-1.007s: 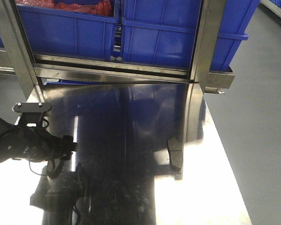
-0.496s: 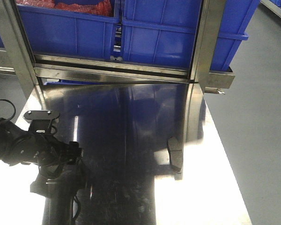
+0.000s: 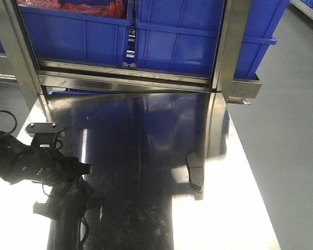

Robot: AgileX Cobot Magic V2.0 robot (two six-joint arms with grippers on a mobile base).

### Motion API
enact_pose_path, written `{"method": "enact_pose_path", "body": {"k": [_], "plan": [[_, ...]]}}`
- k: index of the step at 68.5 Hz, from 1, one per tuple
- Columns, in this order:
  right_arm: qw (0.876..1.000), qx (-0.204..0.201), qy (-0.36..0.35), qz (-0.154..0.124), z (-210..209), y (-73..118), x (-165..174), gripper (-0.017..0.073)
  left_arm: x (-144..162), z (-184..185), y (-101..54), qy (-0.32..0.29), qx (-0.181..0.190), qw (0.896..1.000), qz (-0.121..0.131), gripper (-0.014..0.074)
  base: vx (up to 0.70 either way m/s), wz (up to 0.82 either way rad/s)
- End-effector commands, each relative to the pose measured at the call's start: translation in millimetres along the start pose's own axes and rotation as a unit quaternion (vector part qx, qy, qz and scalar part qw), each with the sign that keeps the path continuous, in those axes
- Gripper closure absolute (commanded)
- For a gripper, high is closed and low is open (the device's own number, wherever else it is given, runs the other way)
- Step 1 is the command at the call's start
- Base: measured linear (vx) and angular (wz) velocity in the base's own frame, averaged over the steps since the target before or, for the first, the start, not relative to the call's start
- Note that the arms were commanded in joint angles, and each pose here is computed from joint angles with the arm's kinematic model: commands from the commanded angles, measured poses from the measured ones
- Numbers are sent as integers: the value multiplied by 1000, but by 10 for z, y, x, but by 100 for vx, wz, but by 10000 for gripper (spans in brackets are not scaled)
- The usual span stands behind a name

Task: Move and align brake pads A on conveyor
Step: 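Close the left gripper on the brake pad and lift it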

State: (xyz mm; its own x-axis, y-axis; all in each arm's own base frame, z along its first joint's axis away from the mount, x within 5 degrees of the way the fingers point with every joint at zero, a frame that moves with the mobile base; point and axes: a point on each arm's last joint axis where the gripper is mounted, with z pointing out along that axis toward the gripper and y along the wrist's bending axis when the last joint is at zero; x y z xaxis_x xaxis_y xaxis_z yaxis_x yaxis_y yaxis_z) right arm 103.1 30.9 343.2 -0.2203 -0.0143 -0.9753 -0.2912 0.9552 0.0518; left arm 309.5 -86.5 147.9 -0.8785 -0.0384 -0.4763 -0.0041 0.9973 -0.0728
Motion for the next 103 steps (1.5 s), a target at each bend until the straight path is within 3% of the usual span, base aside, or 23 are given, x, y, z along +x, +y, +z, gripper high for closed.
{"method": "enact_pose_path", "body": {"k": [1,23,45,55,83,103], "plan": [[999,8,-44,-4,-22,-11,-137,562,-130,-127,-58,-39,19,999,-9,317,0,0],[999,8,-44,-4,-22,-11,-137,562,-132,-130,-58,-39,19,999,-9,471,0,0],[999,8,-44,-4,-22,-11,-137,562,-257,-582,-56,-103,38,994,-12,476,0,0],[999,8,-44,-4,-22,-11,-137,562,-189,-943,-2,-146,49,988,-8,475,0,0],[999,8,-44,-4,-22,-11,-137,562,385,-1931,302,-251,58,966,-15,475,0,0],[999,8,-44,-4,-22,-11,-137,562,578,-2313,421,-310,61,949,-18,475,0,0]]}}
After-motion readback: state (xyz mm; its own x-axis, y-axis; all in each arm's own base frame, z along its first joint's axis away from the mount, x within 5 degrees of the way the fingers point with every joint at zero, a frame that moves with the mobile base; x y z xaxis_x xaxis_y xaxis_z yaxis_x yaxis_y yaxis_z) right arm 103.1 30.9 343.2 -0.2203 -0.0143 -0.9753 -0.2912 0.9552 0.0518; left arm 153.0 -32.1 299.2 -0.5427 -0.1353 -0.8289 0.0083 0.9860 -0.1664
